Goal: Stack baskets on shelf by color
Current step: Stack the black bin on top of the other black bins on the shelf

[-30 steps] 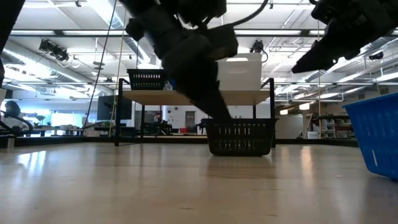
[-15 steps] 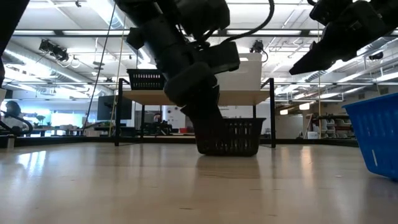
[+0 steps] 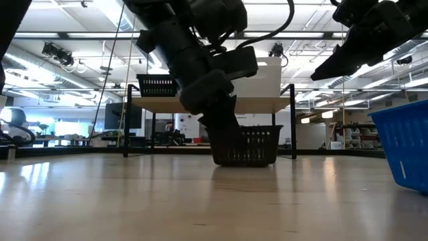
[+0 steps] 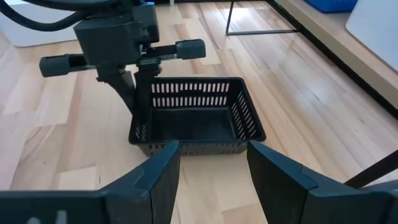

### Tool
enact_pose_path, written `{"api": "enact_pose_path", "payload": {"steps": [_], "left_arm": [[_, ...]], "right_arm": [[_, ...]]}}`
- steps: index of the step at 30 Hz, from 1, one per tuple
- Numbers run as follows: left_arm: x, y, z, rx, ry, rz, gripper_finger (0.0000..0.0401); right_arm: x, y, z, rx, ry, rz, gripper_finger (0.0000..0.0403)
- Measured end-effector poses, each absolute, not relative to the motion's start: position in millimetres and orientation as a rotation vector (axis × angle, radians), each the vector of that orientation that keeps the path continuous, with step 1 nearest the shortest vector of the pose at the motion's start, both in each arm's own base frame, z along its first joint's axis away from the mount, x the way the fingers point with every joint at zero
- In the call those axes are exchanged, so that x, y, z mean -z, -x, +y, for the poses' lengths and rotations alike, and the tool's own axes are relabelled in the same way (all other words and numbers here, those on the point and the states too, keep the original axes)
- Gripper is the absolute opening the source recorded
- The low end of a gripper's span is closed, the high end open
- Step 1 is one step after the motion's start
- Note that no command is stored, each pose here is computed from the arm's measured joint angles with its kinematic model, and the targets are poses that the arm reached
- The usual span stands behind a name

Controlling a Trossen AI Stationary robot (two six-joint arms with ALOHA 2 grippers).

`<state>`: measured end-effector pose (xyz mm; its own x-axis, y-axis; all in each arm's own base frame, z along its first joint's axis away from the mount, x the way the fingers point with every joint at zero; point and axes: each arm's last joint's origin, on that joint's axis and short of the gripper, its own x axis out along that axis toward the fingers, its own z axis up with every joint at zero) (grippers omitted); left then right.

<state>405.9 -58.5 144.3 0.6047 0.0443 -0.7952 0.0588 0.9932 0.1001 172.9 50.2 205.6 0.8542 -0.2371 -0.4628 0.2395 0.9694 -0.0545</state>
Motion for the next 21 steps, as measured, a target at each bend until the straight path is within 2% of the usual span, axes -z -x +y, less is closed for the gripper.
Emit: {"api": "enact_pose_path", "payload": {"steps": [7,21], "left_arm": [[-172,-399,-56,-0.034,-0.123,0.876,0.0006],[-293,-338,-43,-0.145,-0.156,0.688,0.0004]], "right_arm": [[-206,-173,50,0.25,-0.008,0.482,0.0195],[-209,-175,51,0.245,-0.023,0.449,0.0195]]}}
